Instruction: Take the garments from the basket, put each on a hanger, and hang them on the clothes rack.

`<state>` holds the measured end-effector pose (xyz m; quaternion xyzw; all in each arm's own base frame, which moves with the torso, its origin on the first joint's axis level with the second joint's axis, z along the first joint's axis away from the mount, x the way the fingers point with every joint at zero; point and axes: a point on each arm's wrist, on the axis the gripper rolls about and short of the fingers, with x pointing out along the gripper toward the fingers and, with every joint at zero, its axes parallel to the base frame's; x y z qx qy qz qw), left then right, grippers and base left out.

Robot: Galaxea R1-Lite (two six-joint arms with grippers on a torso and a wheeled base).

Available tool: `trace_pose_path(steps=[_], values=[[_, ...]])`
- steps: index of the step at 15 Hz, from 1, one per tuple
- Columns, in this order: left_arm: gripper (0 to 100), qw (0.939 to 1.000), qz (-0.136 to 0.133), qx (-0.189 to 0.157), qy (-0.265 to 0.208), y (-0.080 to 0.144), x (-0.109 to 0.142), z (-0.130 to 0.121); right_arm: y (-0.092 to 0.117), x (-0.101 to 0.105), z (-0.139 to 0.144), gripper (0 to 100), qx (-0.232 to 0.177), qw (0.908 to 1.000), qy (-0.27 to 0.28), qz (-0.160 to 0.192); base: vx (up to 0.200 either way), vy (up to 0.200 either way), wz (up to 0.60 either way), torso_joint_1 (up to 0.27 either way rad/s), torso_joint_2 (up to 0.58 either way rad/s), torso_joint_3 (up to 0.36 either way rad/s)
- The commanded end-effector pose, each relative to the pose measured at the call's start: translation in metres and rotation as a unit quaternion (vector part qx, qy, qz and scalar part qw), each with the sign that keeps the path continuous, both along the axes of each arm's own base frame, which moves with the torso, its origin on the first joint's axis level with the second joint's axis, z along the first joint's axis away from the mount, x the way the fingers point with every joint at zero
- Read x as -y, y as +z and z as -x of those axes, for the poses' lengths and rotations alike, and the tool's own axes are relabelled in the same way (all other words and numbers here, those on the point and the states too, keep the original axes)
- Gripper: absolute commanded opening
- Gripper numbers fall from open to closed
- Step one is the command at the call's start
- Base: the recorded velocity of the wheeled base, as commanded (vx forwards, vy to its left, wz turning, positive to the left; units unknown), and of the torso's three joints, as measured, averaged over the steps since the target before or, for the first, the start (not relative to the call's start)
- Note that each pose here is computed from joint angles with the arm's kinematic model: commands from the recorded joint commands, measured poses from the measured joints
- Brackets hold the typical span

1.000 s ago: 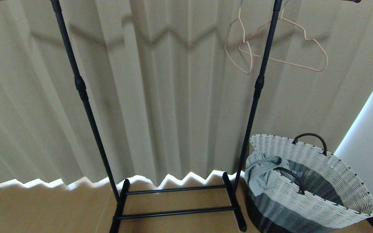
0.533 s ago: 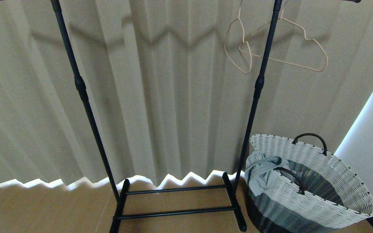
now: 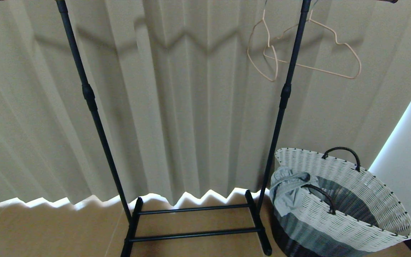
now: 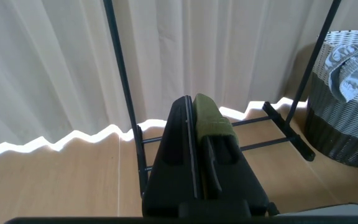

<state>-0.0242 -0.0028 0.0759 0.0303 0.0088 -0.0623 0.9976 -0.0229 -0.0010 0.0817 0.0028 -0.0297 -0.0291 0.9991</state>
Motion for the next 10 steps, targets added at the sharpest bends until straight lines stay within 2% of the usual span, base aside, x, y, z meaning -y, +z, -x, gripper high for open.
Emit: trace_pose_path(steps=[1,6,9,10], values=[[0,1.0000,0.000,-0.001,0.000,0.0000,0.0000,-0.0001,0.0000,0.0000,0.0001,100,0.001,1.0000,0.000,0.000,0.000,0.000,0.00,0.000,0.00,0.000],[0,1.0000,0.000,-0.001,0.000,0.0000,0.0000,-0.0001,0.0000,0.0000,0.0001,100,0.001,1.0000,0.000,0.000,0.000,0.000,0.00,0.000,0.00,0.000],[0,1.0000,0.000,-0.001,0.000,0.0000,0.0000,-0.0001,0.0000,0.0000,0.0001,100,0.001,1.0000,0.000,0.000,0.000,0.000,0.00,0.020,-0.15,-0.227],[0,1.0000,0.000,-0.001,0.000,0.0000,0.0000,-0.0001,0.0000,0.0000,0.0001,100,0.001,1.0000,0.000,0.000,0.000,0.000,0.00,0.046,-0.48,-0.344]])
